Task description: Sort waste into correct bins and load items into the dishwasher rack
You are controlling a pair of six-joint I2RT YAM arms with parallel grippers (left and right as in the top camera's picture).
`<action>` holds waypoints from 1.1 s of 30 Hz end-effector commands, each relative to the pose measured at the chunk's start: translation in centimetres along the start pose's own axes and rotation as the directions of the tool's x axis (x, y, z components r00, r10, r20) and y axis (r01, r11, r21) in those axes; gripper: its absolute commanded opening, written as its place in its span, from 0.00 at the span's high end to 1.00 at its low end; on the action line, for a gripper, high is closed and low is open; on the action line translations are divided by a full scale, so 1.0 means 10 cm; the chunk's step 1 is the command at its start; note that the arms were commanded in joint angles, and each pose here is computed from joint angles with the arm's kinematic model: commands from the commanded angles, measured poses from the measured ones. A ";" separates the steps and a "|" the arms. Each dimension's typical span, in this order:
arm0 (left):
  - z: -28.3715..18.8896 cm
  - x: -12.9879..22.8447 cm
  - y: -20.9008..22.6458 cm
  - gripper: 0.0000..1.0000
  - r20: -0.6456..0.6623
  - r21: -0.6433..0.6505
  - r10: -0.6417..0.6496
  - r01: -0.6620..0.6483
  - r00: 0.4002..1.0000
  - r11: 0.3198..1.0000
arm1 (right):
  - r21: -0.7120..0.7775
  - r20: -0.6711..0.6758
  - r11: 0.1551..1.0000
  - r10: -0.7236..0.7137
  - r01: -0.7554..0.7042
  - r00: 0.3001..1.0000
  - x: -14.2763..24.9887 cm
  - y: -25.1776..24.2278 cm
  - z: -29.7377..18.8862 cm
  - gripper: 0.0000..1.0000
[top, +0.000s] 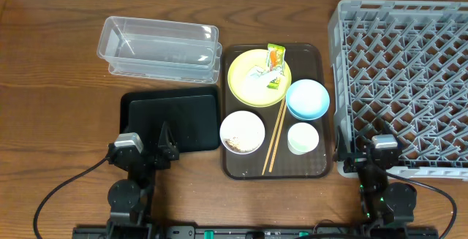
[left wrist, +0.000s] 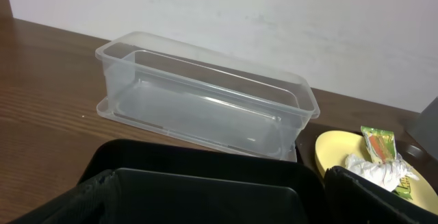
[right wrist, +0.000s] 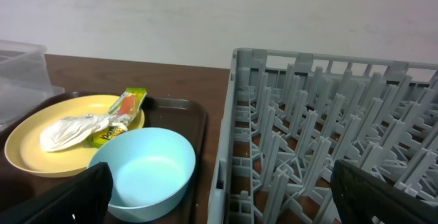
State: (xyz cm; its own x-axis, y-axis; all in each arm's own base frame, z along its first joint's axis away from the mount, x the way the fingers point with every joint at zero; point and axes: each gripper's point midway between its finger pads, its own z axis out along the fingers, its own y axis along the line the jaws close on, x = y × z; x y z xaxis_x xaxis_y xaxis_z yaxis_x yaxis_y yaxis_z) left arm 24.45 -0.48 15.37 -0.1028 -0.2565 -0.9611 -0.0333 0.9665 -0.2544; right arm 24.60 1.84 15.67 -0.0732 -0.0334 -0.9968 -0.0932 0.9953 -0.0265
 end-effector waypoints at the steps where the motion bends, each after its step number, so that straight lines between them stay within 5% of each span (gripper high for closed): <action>1: 0.01 0.16 0.06 0.03 -0.045 -0.019 0.024 -0.025 0.999 1.000 | -0.014 -0.006 1.000 -0.009 0.009 1.000 0.02 0.03 0.00 0.01; 33: 0.01 -0.06 0.05 0.03 0.049 -0.022 0.016 -0.015 0.999 1.000 | -0.007 0.001 1.000 -0.008 0.008 1.000 0.00 0.02 0.00 0.01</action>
State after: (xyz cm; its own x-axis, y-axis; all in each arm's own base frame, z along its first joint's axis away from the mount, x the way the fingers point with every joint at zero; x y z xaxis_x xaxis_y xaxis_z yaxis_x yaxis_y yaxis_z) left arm 24.57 -0.30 15.91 -0.0698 -0.2588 -0.9634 -0.0360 0.9658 -0.2568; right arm 24.61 1.81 15.69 -0.0724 -0.0333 -0.9968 -0.0916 0.9954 -0.0266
